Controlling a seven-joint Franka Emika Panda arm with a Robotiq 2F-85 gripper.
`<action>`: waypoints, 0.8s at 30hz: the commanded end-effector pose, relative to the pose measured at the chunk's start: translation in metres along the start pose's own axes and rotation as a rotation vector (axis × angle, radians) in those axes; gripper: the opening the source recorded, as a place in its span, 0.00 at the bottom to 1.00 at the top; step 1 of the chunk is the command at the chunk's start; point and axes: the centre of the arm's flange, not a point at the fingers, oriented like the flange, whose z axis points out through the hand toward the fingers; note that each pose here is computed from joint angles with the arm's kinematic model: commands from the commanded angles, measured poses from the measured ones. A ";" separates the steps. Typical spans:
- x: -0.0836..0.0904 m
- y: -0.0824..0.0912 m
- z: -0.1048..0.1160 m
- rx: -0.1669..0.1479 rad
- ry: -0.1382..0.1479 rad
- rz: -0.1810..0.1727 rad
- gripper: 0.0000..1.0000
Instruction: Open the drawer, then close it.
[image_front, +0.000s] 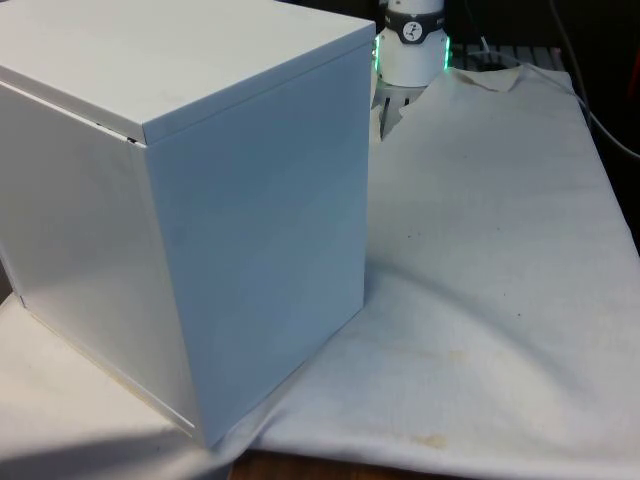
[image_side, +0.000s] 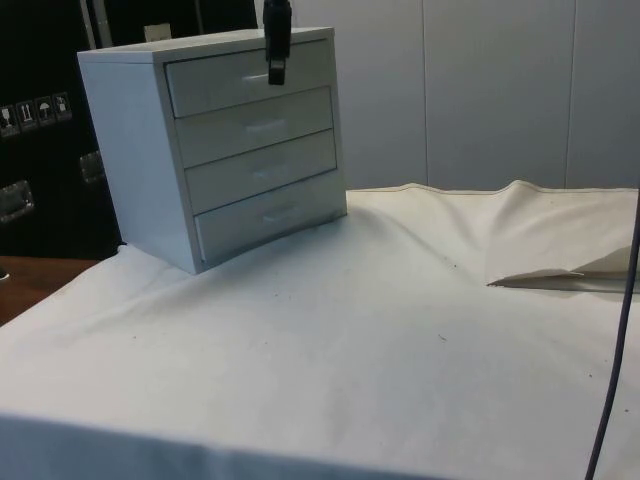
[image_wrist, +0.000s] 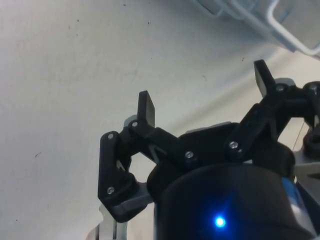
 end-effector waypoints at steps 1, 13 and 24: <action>-0.001 0.001 -0.001 -0.005 0.015 -0.013 1.00; -0.006 0.011 0.001 -0.011 0.019 -0.075 1.00; -0.013 0.018 0.013 -0.040 0.056 -0.132 1.00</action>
